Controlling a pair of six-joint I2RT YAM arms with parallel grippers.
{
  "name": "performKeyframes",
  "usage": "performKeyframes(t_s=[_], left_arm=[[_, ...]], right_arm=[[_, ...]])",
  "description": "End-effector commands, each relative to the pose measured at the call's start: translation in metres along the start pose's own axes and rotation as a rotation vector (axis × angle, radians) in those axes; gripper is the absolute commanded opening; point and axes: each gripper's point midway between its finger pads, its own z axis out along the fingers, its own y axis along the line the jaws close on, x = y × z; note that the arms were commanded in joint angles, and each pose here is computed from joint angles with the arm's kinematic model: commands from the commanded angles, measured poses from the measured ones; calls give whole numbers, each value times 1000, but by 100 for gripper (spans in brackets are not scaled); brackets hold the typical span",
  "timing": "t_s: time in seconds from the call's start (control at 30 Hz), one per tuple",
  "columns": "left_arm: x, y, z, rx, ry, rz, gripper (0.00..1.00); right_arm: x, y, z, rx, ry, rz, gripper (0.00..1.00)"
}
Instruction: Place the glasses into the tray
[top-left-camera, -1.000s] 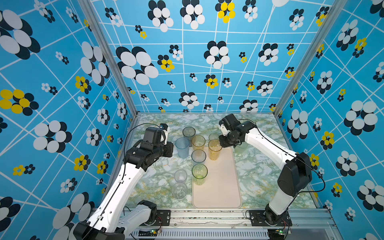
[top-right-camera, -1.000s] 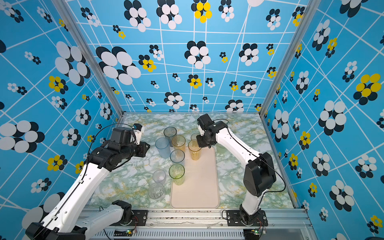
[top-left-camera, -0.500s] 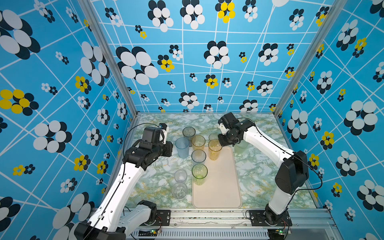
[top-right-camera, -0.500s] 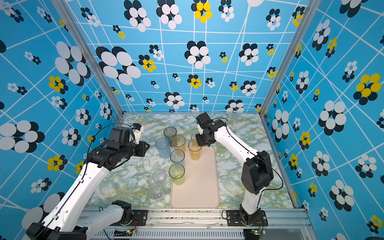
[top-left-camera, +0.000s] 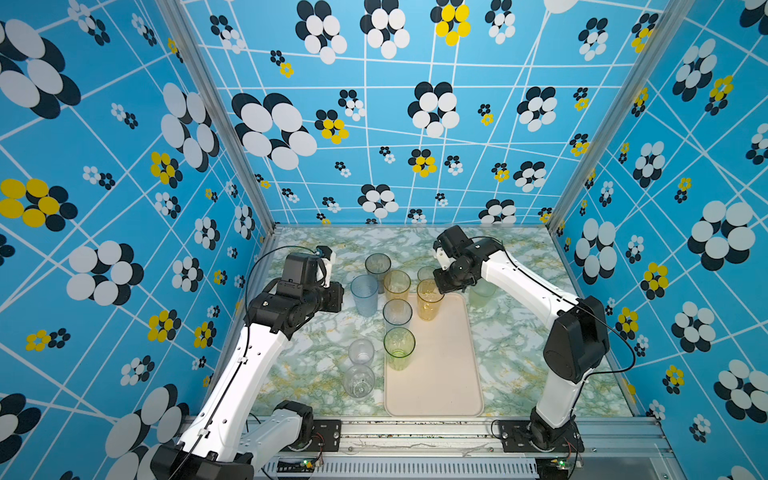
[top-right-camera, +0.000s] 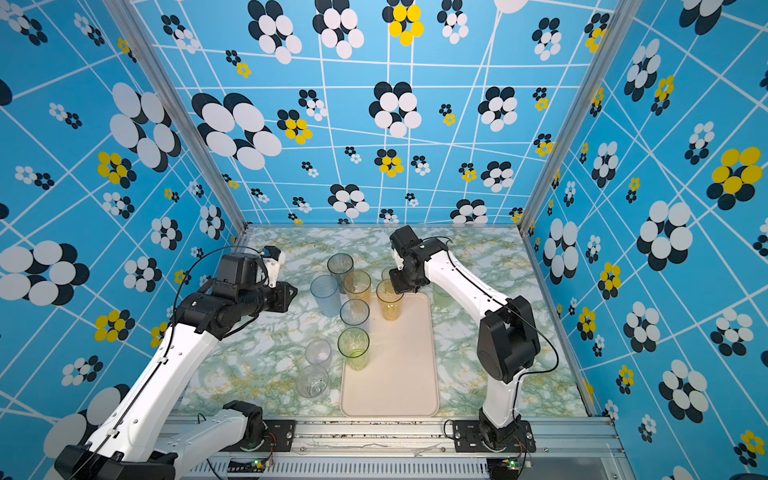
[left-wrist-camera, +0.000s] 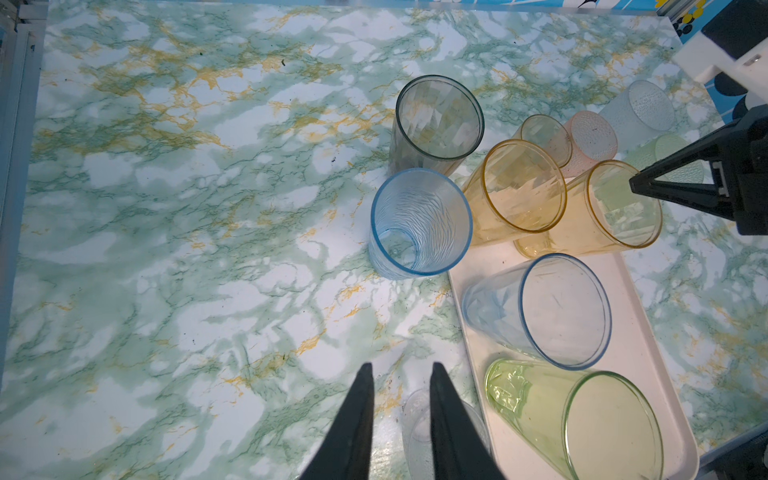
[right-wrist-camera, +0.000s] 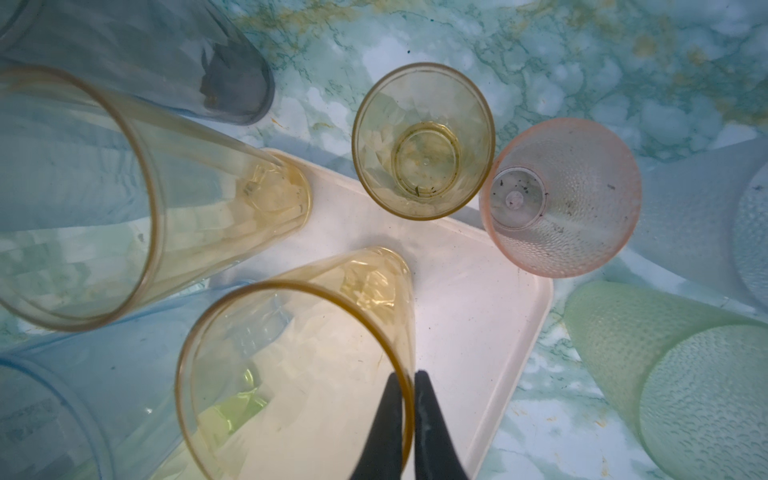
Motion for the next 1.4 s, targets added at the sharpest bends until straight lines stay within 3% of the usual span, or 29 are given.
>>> performKeyframes(t_s=[0.0,0.17,0.67,1.07,1.37], left_arm=[[2,1,3,11,3,12,26],[2,2,5,9,8,12,26],[4,5,7,6,23,10,26],[6,6,11,13,43,5,26],[6,5,9,15,41,5,26]], right_arm=[[-5,0,-3,-2,-2,-10,6],[-9,0,-4,0,-19,-11,2],[-36,-1,2,32,-35,-25,2],[-35,-5,11,46,-6,-26,2],[-33,-5,15,40,5,-14,8]])
